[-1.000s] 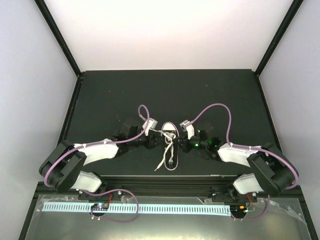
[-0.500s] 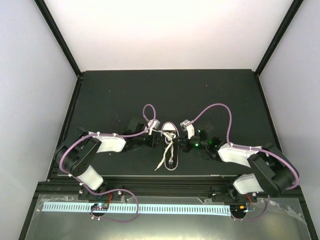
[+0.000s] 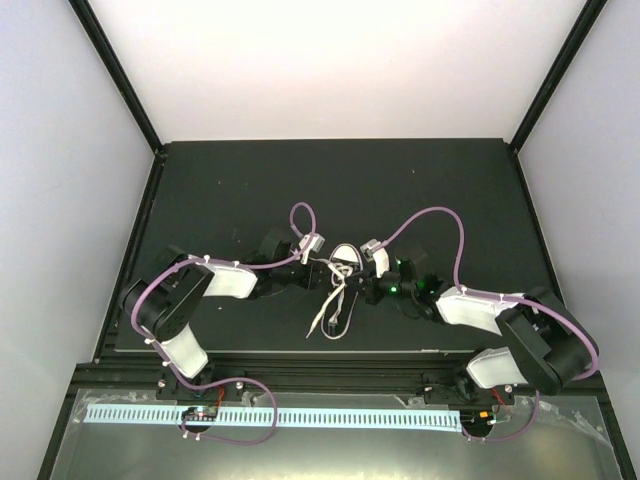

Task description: Tie the shoes

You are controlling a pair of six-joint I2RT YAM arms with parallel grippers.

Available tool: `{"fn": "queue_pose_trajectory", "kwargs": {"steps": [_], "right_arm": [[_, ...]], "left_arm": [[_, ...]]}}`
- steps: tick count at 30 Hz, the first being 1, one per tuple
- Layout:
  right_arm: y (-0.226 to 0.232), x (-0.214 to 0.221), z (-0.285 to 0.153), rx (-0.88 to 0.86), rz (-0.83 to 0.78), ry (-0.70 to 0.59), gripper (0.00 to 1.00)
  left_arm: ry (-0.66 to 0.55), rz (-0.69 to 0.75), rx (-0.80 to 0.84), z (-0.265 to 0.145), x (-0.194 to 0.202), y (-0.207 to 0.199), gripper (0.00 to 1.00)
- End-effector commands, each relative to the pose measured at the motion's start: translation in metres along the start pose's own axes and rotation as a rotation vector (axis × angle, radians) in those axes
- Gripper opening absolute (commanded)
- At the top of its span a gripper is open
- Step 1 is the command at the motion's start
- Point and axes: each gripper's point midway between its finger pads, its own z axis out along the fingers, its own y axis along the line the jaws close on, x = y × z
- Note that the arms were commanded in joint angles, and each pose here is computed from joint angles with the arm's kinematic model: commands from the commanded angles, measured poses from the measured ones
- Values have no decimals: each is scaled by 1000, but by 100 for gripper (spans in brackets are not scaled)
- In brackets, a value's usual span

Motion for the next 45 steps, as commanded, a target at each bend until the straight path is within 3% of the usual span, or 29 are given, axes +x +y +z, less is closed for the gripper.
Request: {"fn": "queue_pose_trajectory", "kwargs": {"steps": [1,7,21,45], "right_arm": [[4,-13,-4,-10,-25,-48,2],[3,-15,-2,-4,-19,-54,2],[2,-18,0,-3,-11,-54,2],[3,-20,3,-14,-9,-48,2]], "left_arm": [[-49,69,161,-2,-11,-29,26],[-59,112,289,-11,-7,-50,27],[-28,143,415,-16,2,-69,27],[48,165,412,-3,4,-66,26]]}}
